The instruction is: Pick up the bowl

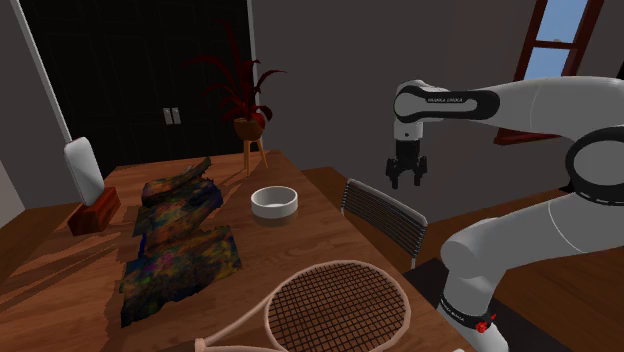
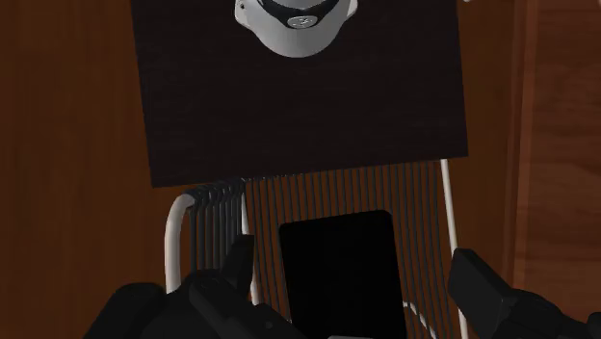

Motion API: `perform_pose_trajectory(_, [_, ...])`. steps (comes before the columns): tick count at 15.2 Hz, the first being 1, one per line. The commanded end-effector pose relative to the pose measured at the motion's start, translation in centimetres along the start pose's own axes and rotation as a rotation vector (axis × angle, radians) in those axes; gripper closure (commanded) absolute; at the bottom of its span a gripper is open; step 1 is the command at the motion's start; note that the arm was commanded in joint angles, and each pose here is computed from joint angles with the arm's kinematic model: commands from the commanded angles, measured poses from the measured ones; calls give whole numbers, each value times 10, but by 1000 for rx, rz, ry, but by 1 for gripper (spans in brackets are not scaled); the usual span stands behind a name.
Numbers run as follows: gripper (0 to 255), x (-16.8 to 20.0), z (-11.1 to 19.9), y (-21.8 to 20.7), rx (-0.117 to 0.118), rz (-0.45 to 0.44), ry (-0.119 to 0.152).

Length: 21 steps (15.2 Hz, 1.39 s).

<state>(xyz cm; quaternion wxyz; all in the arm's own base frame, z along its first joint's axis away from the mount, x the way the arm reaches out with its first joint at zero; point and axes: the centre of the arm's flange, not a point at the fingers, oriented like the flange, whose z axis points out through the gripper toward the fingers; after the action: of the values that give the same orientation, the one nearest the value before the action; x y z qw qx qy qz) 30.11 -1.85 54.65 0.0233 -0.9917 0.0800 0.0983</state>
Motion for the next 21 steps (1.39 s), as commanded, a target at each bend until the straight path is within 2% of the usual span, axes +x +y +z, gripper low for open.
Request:
perform_pose_trajectory(1, [0, 0, 0, 0, 0, 0, 0])
perform_pose_trajectory(21, [0, 123, 2, -237, -36, -19, 28])
